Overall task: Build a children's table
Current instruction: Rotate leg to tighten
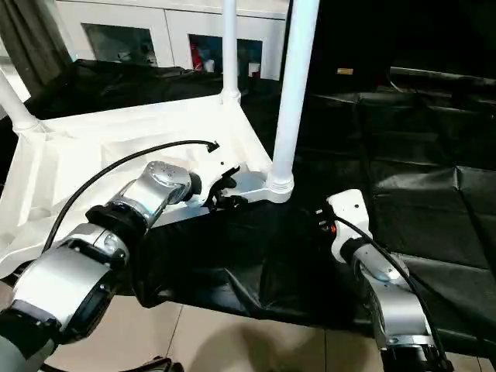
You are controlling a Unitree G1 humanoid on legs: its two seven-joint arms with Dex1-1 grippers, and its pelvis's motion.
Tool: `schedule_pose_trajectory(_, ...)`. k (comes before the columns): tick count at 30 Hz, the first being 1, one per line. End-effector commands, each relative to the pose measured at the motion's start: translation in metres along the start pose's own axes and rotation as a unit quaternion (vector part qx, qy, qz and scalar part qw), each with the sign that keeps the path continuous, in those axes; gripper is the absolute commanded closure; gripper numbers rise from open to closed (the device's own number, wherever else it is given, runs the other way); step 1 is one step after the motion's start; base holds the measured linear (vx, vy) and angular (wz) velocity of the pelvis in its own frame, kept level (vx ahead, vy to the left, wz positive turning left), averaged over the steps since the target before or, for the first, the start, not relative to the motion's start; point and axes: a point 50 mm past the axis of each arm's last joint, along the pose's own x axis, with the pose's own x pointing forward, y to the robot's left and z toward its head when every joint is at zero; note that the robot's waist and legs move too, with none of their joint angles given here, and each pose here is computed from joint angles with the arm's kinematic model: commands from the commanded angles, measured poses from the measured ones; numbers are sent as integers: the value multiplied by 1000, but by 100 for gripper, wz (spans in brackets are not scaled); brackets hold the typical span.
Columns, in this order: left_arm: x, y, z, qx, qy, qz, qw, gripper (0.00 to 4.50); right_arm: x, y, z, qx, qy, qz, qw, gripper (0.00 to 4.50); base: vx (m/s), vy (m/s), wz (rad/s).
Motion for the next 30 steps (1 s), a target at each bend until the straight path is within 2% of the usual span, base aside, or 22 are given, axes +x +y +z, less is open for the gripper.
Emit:
schedule_pose_trajectory(1, -1, 2, 3, 1, -1, 0, 1000, 211, 0, 1, 4, -6, -6, 1, 1000, 122, 0, 0, 0)
schedule_pose_trajectory(4, 2, 0, 4, -10, -15, -5, 1000, 245, 2, 3, 9, -4, -14, 1, 1000, 122, 0, 0, 0)
schedule_pose_trajectory(7, 2, 0, 4, -1, -13, -8, 1000, 263, 1, 4, 11, -5, -17, 3, 1000, 122, 0, 0, 0)
schedule_pose_trajectory(14, 2, 2, 6, -2, -12, 1, 1000, 334, -2, 4, 8, -7, -16, 8, 1000, 122, 0, 0, 0)
schedule_pose_trajectory(25, 3, 2, -1, 7, 12, 4, 1000, 418, -8, 1, 9, -15, -16, 5, 1000, 122, 0, 0, 0)
schedule_pose_trajectory(28, 2, 2, -2, 6, 7, -3, 1000, 439, -7, 2, 9, -17, -15, 8, 1000, 122, 0, 0, 0)
schedule_pose_trajectory(30, 1, -4, -4, 16, -8, -57, 998, 448, -6, 3, 11, -19, -18, 21, 999, 122, 0, 0, 0)
